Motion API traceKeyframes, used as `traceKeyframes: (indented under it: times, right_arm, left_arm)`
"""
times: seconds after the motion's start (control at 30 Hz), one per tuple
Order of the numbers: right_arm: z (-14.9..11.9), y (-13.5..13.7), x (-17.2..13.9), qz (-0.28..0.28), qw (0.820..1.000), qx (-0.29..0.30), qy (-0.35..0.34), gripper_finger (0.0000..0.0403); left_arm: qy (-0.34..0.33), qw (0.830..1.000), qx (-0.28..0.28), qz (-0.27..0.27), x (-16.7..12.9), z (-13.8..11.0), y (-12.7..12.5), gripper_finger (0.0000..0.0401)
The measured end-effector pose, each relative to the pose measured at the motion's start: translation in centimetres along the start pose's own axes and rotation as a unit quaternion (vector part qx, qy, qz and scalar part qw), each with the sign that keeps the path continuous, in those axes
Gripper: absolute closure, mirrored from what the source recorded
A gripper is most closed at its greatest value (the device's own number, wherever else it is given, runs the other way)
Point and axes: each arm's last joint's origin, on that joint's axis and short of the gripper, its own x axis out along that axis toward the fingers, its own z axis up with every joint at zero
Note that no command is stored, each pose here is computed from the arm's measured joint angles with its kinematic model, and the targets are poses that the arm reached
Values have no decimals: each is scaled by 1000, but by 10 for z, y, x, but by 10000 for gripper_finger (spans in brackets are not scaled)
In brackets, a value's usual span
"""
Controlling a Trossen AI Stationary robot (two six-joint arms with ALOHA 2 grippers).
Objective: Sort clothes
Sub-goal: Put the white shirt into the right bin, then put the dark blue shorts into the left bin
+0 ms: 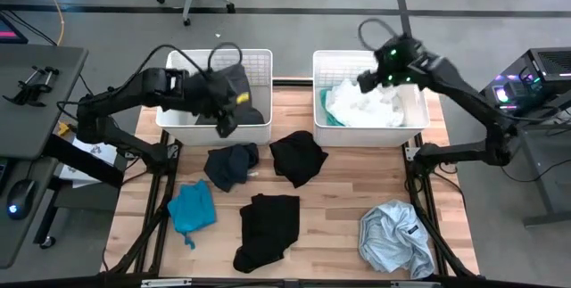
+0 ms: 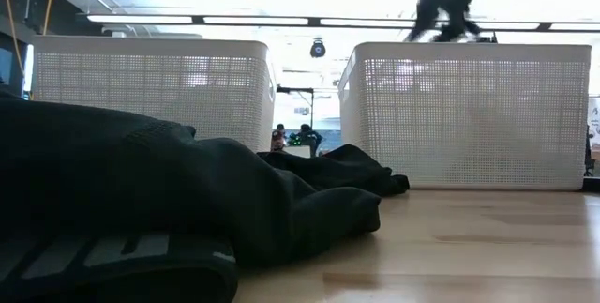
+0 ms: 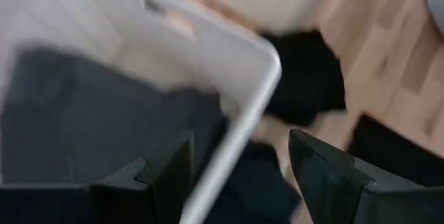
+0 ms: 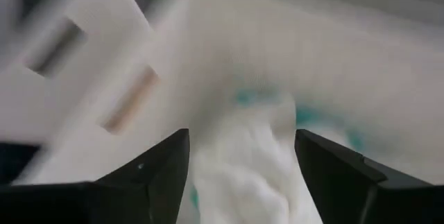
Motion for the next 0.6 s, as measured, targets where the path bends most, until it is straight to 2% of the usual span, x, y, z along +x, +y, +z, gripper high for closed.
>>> traceKeyframes:
  times: [0.13, 0.3, 0.37, 0.47, 0.53, 0.6]
  right_arm:
    - [21, 27, -43, 25, 992, -46, -112, 154]
    - [26, 51, -71, 75, 973, -93, -195, 154]
    - [25, 58, -74, 90, 969, -110, -203, 154]
    - [21, 65, -76, 104, 965, -131, -200, 154]
    - [19, 68, -76, 110, 963, -142, -198, 154]
    - [17, 71, -76, 115, 962, -156, -194, 154]
  left_arm:
    - [45, 999, -20, -16, 14, -26, -31, 179]
    - [74, 995, 53, -41, 40, -73, -78, 179]
    - [71, 995, 52, -40, 53, -93, -92, 179]
    - [61, 998, -10, -14, 71, -119, -101, 179]
    - [54, 995, -81, 12, 85, -136, -101, 179]
    - [47, 985, -158, 44, 97, -151, -98, 179]
